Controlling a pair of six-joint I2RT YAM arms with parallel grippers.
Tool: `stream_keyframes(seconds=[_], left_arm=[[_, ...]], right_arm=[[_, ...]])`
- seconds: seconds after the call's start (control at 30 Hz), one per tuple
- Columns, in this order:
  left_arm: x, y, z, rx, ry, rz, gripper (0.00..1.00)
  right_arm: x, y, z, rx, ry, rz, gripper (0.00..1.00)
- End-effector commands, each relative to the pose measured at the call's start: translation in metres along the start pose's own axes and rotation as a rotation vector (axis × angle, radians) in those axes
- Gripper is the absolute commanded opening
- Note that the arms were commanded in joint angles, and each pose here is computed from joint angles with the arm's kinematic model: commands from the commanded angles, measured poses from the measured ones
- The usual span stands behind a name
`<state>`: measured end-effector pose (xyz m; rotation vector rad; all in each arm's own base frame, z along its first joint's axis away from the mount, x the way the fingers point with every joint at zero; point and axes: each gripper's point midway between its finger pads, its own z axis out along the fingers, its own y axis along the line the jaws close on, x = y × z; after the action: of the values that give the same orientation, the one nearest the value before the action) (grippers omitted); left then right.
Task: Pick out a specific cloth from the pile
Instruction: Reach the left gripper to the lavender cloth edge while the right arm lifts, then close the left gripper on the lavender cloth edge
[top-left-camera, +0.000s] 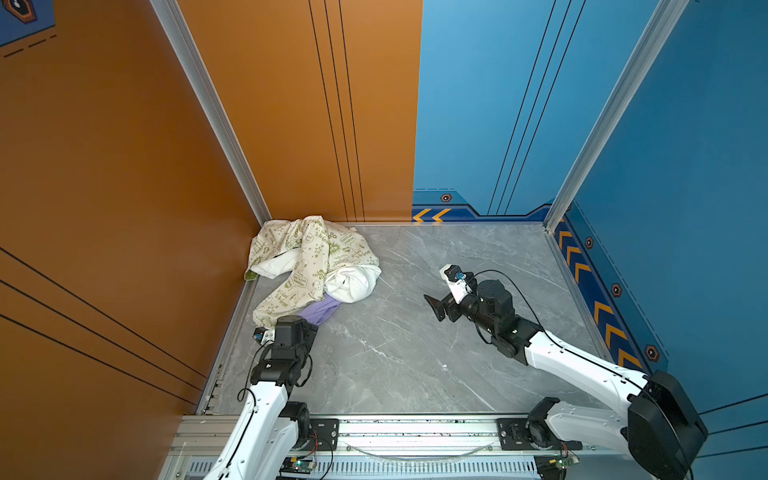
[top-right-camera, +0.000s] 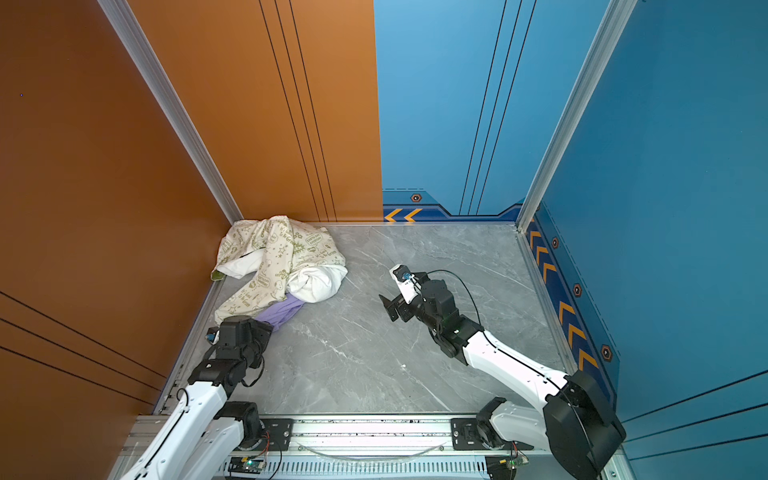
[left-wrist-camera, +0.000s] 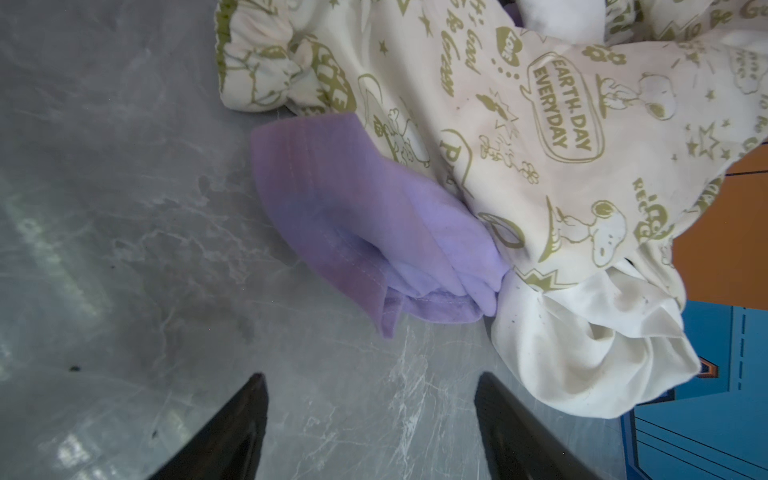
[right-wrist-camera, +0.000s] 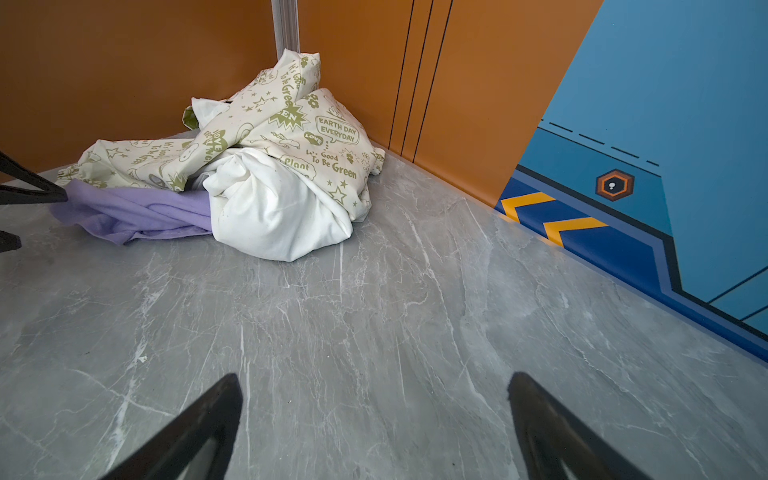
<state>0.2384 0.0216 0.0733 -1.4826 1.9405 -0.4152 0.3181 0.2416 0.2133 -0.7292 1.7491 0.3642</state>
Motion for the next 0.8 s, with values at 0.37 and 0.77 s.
stream_keyframes(seconds=[0.37,0.77], left_arm=[[-0.008,-0.014,0.036,0.008,0.046,0.01,0.62],[-0.012,-0.014,0.058,-0.003,0.076,0.047,0.21]], right_arm=[[-0.013,0.002,-0.01,-0.01,-0.016,-0.044,1.0],[-0.013,0.002,-0.01,-0.012,-0.017,-0.051,1.0]])
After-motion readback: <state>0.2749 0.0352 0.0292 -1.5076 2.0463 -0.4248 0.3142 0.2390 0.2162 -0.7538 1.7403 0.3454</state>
